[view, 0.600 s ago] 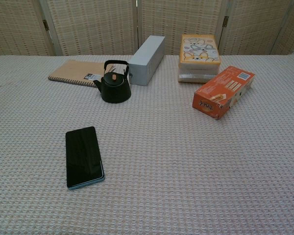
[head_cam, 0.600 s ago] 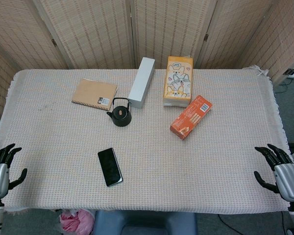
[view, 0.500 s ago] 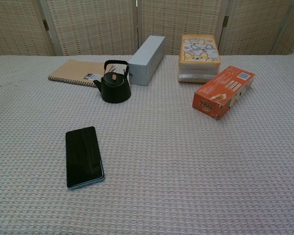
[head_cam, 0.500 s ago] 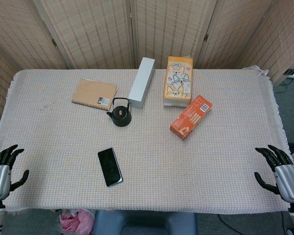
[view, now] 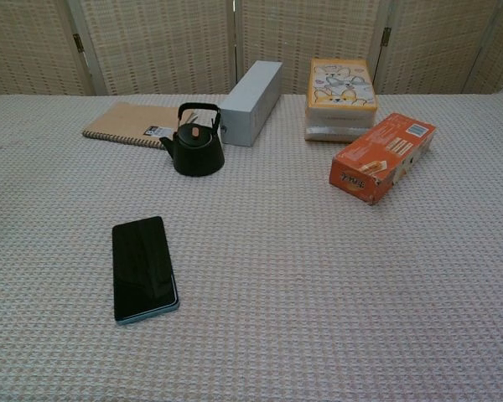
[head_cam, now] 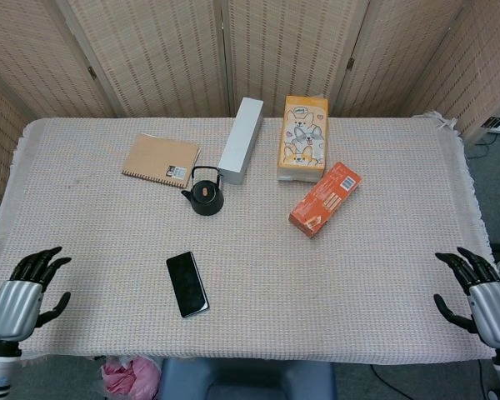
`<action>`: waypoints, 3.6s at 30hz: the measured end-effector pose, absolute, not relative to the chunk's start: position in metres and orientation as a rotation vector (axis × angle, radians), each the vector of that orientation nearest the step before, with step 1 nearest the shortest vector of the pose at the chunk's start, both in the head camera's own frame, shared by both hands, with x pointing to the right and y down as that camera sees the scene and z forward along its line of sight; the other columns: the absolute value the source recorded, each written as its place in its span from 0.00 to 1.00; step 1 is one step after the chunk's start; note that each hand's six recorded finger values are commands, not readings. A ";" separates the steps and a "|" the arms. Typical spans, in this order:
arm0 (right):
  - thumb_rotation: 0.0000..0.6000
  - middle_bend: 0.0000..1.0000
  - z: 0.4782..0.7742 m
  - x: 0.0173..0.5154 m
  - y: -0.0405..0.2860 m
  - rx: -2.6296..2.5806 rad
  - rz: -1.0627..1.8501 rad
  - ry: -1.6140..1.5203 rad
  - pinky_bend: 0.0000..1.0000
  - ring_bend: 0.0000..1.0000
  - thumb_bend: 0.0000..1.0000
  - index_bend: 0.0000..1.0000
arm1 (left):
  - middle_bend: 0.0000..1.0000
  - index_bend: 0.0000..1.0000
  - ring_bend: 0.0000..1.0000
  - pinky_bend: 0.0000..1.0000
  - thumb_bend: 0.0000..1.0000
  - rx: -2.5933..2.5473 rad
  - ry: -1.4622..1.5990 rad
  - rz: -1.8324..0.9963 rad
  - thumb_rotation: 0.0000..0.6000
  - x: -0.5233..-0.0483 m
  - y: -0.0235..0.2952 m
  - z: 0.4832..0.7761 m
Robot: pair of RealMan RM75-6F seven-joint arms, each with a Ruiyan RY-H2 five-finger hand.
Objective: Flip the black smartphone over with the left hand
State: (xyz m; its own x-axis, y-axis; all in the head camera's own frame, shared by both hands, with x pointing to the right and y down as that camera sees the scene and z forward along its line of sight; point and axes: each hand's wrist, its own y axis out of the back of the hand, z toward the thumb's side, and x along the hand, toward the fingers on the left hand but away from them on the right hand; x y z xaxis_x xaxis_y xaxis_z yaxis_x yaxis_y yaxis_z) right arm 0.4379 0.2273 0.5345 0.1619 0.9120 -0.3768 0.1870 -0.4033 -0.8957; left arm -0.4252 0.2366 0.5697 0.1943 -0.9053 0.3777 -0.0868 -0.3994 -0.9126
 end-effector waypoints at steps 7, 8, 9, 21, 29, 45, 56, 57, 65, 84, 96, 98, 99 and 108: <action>1.00 0.23 0.536 0.434 0.225 -1.737 1.292 -1.033 0.18 0.12 0.30 0.19 | 0.16 0.26 0.16 0.19 0.34 -1.855 0.689 -1.010 1.00 -0.372 0.222 0.580; 1.00 0.23 0.536 0.433 0.224 -1.738 1.291 -1.030 0.18 0.12 0.30 0.19 | 0.16 0.26 0.16 0.19 0.34 -1.875 0.630 -0.975 1.00 -0.362 0.220 0.584; 1.00 0.23 0.536 0.432 0.224 -1.738 1.291 -1.028 0.18 0.12 0.30 0.19 | 0.16 0.26 0.16 0.19 0.34 -1.886 0.591 -0.957 1.00 -0.356 0.219 0.587; 1.00 0.23 0.536 0.435 0.224 -1.727 1.318 -1.029 0.18 0.12 0.30 0.19 | 0.10 0.18 0.11 0.18 0.34 -1.899 0.149 -0.769 1.00 -0.275 0.208 0.628; 1.00 0.23 0.537 0.437 0.226 -1.725 1.335 -1.035 0.18 0.12 0.30 0.19 | 0.07 0.17 0.07 0.18 0.34 -1.823 -0.043 -0.720 1.00 -0.238 0.211 0.651; 1.00 0.23 0.540 0.439 0.226 -1.725 1.352 -1.037 0.18 0.12 0.30 0.19 | 0.02 0.17 0.02 0.18 0.34 -1.727 -0.196 -0.758 1.00 -0.220 0.218 0.679; 1.00 0.23 0.541 0.439 0.226 -1.724 1.361 -1.039 0.18 0.12 0.30 0.19 | 0.02 0.17 0.02 0.18 0.34 -1.740 -0.211 -0.801 1.00 -0.227 0.227 0.687; 1.00 0.23 0.541 0.439 0.226 -1.723 1.362 -1.039 0.18 0.12 0.30 0.19 | 0.02 0.17 0.02 0.18 0.34 -1.743 -0.206 -0.802 1.00 -0.227 0.227 0.687; 1.00 0.23 0.540 0.439 0.226 -1.721 1.362 -1.038 0.18 0.12 0.30 0.19 | 0.02 0.17 0.02 0.18 0.34 -1.752 -0.203 -0.799 1.00 -0.225 0.230 0.692; 1.00 0.23 0.540 0.441 0.228 -1.713 1.375 -1.047 0.18 0.12 0.30 0.19 | 0.02 0.23 0.02 0.18 0.34 -1.731 -0.222 -0.796 1.00 -0.218 0.233 0.700; 1.00 0.23 0.538 0.442 0.229 -1.710 1.372 -1.052 0.18 0.12 0.30 0.19 | 0.02 0.43 0.04 0.18 0.34 -1.815 -0.140 -0.787 1.00 -0.215 0.233 0.698; 1.00 0.23 0.538 0.442 0.229 -1.711 1.373 -1.054 0.18 0.12 0.30 0.19 | 0.02 0.44 0.04 0.18 0.34 -1.845 -0.122 -0.789 1.00 -0.215 0.232 0.697; 1.00 0.23 0.538 0.443 0.229 -1.710 1.373 -1.055 0.18 0.12 0.30 0.19 | 0.02 0.45 0.04 0.18 0.34 -1.858 -0.113 -0.791 1.00 -0.215 0.232 0.697; 1.00 0.23 0.538 0.445 0.229 -1.709 1.364 -1.068 0.18 0.12 0.30 0.19 | 0.02 0.45 0.04 0.18 0.34 -2.063 0.015 -0.819 1.00 -0.213 0.225 0.687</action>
